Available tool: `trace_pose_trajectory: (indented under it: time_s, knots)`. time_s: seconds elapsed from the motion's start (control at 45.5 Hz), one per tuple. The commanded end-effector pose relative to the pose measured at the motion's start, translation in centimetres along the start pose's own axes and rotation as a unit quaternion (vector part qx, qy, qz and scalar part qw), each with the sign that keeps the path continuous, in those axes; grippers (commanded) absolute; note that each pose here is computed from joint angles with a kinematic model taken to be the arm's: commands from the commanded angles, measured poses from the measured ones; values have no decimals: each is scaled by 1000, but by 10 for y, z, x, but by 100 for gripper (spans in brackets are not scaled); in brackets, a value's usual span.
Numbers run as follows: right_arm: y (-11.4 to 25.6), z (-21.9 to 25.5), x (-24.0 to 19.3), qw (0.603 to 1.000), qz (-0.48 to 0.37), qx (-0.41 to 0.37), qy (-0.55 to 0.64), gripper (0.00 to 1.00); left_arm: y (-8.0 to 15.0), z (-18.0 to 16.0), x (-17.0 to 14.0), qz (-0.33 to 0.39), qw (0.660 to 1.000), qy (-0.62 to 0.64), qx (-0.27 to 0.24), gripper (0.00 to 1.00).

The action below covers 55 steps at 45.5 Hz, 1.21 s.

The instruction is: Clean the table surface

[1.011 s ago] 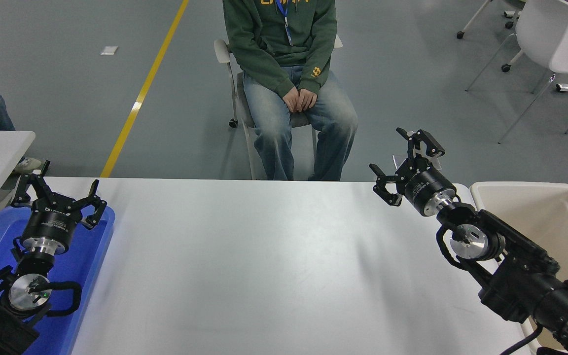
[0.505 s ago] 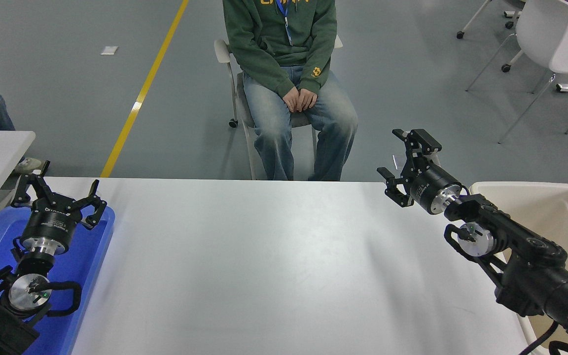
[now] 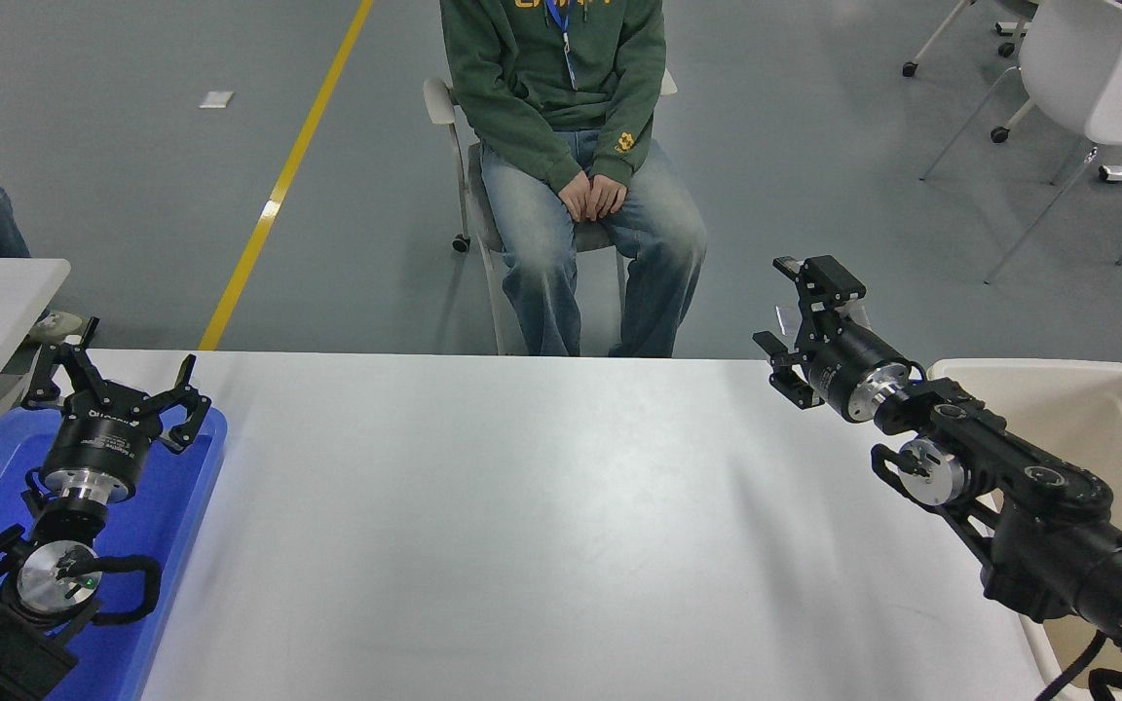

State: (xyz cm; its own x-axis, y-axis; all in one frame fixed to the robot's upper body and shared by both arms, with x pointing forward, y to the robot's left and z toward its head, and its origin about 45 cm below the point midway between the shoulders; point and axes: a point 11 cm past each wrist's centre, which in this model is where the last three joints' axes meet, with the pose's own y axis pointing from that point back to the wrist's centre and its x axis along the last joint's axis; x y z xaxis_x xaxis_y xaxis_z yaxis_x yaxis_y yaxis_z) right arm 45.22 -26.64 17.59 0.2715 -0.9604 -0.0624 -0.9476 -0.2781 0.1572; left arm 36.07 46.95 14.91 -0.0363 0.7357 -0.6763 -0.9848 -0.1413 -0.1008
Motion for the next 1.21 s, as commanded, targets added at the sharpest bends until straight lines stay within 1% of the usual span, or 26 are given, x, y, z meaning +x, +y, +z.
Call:
trace_pose_trajectory:
  time_s: [0.0,0.22,0.44,0.549,0.725,1.187]
  knots:
    - [-1,0,-2,1000,0,1,2,100,0,0,0,0,1000,0,0,100]
    - [0,-2,0,1000,2,7,-1,100,0,0,0,0,1000,0,0,100]
    - [0,-22,1,995,10,41,-89,100,0,0,0,0,1000,0,0,100]
    - [1,-23,2,991,15,44,-129,100,-1,0,0,-1,1000,0,0,100]
    - [3,-21,3,986,13,46,-159,100,0,0,0,0,1000,0,0,100]
    - [6,-14,4,985,16,40,-165,100,0,0,0,0,1000,0,-1,100]
